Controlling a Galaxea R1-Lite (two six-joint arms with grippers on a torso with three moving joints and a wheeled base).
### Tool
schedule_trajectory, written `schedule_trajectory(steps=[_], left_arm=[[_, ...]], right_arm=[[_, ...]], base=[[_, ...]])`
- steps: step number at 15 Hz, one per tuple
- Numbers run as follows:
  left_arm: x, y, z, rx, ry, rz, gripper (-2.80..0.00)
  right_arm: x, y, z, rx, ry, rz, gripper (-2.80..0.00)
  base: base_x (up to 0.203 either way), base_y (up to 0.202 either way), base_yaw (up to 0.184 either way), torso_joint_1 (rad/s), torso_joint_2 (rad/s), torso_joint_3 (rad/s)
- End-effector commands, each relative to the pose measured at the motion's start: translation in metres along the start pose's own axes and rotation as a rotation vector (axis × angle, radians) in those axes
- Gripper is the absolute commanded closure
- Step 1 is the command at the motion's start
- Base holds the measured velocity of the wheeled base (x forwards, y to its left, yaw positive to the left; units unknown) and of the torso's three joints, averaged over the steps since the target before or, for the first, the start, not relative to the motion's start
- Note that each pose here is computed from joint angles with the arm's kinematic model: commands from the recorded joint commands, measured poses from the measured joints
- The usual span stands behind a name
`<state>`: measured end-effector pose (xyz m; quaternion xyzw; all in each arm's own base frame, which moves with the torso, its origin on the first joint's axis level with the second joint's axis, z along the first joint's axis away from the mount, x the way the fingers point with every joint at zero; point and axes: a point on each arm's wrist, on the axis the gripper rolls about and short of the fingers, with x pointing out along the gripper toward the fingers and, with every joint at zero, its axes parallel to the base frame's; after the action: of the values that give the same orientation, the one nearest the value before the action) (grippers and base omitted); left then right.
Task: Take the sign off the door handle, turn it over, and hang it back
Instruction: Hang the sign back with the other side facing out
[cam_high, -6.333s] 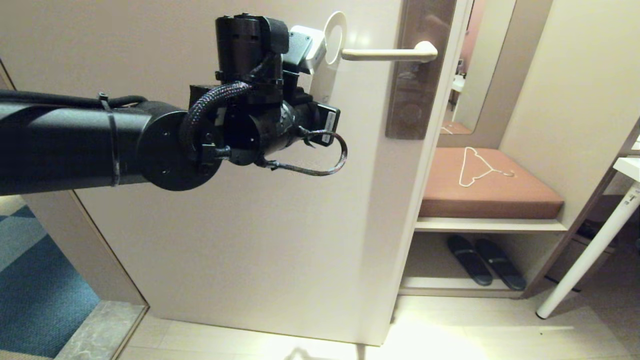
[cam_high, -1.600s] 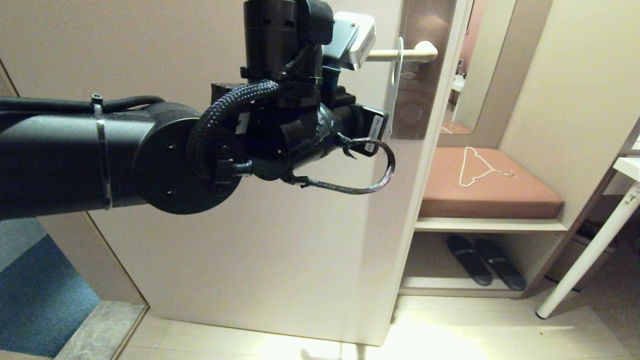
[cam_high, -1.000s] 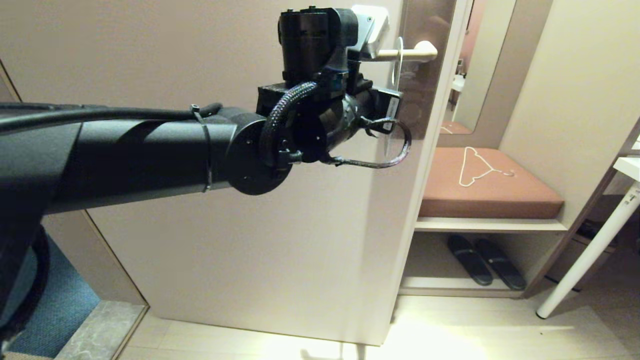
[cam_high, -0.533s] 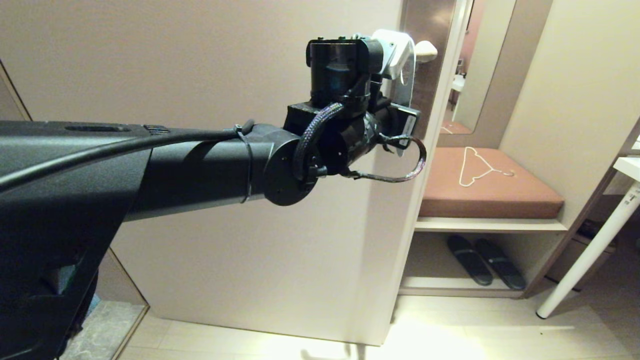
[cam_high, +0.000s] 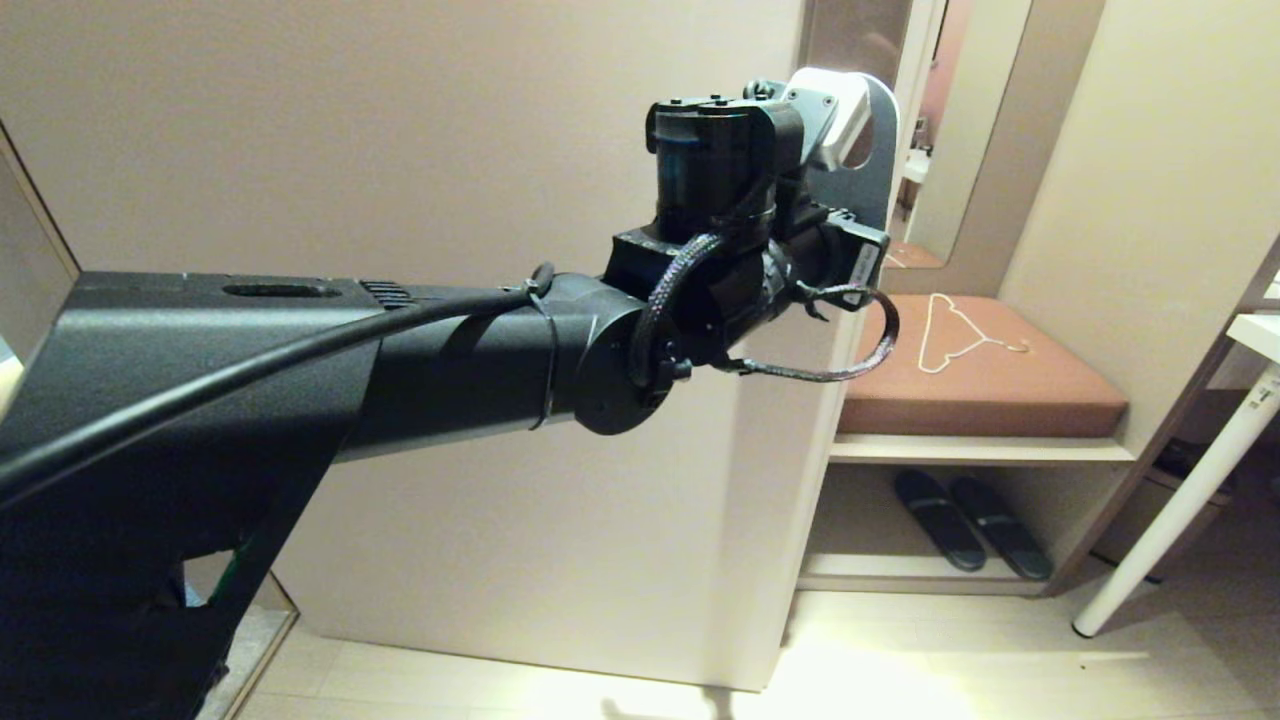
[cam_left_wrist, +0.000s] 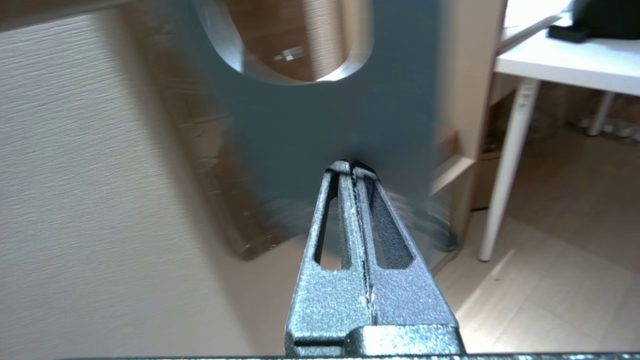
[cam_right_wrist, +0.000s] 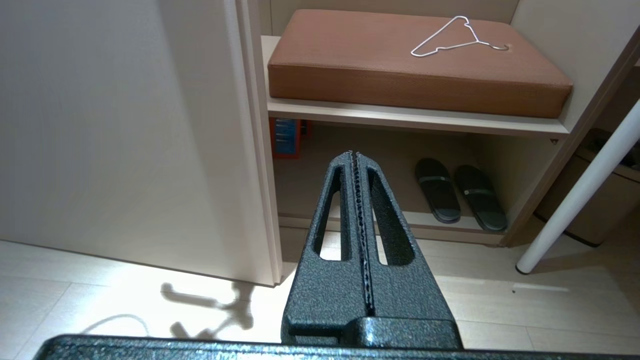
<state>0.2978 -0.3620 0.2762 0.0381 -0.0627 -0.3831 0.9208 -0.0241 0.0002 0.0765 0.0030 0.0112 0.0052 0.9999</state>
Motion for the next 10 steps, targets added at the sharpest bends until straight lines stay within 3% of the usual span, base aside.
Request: schedule_trajectory(steps=[1, 5, 10], left_arm=[[0.0, -0.007, 0.0, -0.001, -0.007, -0.014, 0.0], [0.004, -0.009, -0.002, -0.004, -0.057, -0.069, 0.0], [0.02, 0.007, -0.027, 0.0, -0.097, -0.021, 0.0]], right_arm=[[0.0, 0.0, 0.0, 0.0, 0.004, 0.0, 0.0], [0.0, 0.0, 0.0, 0.0, 0.001, 0.0, 0.0], [0.0, 0.0, 0.0, 0.0, 0.002, 0.0, 0.0]], base=[[0.0, 0.0, 0.0, 0.0, 0.0, 0.0], [0.0, 0.0, 0.0, 0.0, 0.0, 0.0], [0.0, 0.0, 0.0, 0.0, 0.0, 0.0]])
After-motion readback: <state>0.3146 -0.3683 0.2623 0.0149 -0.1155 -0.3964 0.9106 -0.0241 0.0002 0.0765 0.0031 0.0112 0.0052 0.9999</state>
